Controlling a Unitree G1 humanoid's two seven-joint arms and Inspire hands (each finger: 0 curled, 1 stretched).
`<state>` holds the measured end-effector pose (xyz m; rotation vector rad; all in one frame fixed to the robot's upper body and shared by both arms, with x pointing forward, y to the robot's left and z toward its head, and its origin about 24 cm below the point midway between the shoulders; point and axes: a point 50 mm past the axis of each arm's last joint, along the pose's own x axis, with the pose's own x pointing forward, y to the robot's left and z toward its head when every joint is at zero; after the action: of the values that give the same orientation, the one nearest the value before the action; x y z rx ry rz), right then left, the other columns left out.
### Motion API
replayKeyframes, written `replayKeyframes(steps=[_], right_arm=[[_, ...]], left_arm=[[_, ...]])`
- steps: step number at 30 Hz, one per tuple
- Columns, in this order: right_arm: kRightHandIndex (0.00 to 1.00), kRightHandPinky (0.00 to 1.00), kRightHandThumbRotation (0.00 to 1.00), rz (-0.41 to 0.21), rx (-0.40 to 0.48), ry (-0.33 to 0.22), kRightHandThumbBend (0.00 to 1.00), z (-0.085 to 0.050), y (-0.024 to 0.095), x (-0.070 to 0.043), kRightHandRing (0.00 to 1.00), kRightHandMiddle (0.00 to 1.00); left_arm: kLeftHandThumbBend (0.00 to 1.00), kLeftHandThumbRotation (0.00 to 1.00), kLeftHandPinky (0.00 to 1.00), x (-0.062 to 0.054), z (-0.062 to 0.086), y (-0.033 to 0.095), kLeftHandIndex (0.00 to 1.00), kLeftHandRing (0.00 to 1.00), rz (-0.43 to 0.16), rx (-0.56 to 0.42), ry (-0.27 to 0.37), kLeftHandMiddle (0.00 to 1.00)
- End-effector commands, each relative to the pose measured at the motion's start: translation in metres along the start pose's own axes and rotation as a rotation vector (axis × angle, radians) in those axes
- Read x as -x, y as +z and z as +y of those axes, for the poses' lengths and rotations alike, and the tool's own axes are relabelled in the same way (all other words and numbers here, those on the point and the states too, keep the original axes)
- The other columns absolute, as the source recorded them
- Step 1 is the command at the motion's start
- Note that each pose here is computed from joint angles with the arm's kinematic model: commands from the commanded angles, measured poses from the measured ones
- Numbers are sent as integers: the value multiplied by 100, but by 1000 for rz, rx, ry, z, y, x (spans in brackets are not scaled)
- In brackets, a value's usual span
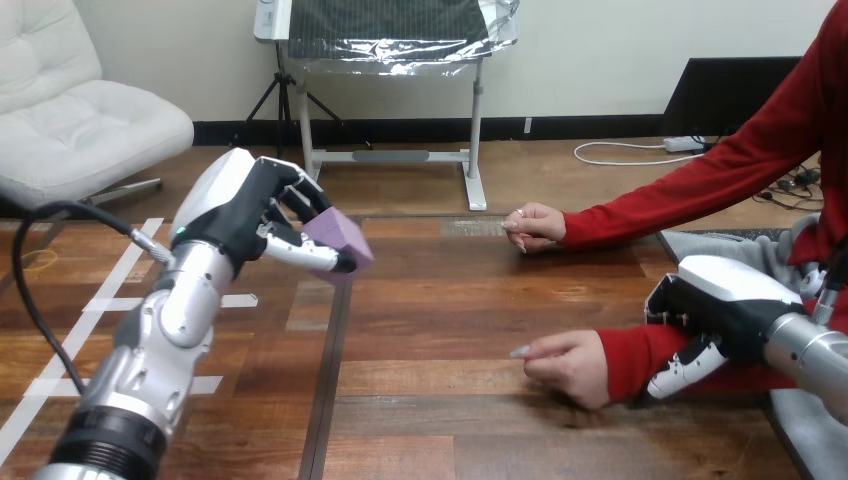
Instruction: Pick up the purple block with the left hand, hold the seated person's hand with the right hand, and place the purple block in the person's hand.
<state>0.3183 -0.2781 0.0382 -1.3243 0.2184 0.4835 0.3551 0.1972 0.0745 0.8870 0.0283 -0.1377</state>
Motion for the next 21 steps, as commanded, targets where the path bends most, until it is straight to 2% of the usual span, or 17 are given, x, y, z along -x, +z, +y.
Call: replayKeyframes(steps=[1, 8, 21], right_arm=[[27, 20, 28, -107, -32, -162, 79, -40, 20, -4, 22, 27], [26, 20, 27, -148, -44, -201, 80, -50, 28, -4, 21, 26], [28, 23, 32, -192, -53, -210, 83, -59, 48, -9, 23, 27]], left_arm=[[60, 0, 30, -5, 5, 23, 47, 37, -88, 79, 64, 44], [60, 0, 32, -6, -7, 29, 47, 37, -97, 125, 59, 44], [61, 0, 33, -12, -29, 44, 47, 38, -118, 223, 17, 44]])
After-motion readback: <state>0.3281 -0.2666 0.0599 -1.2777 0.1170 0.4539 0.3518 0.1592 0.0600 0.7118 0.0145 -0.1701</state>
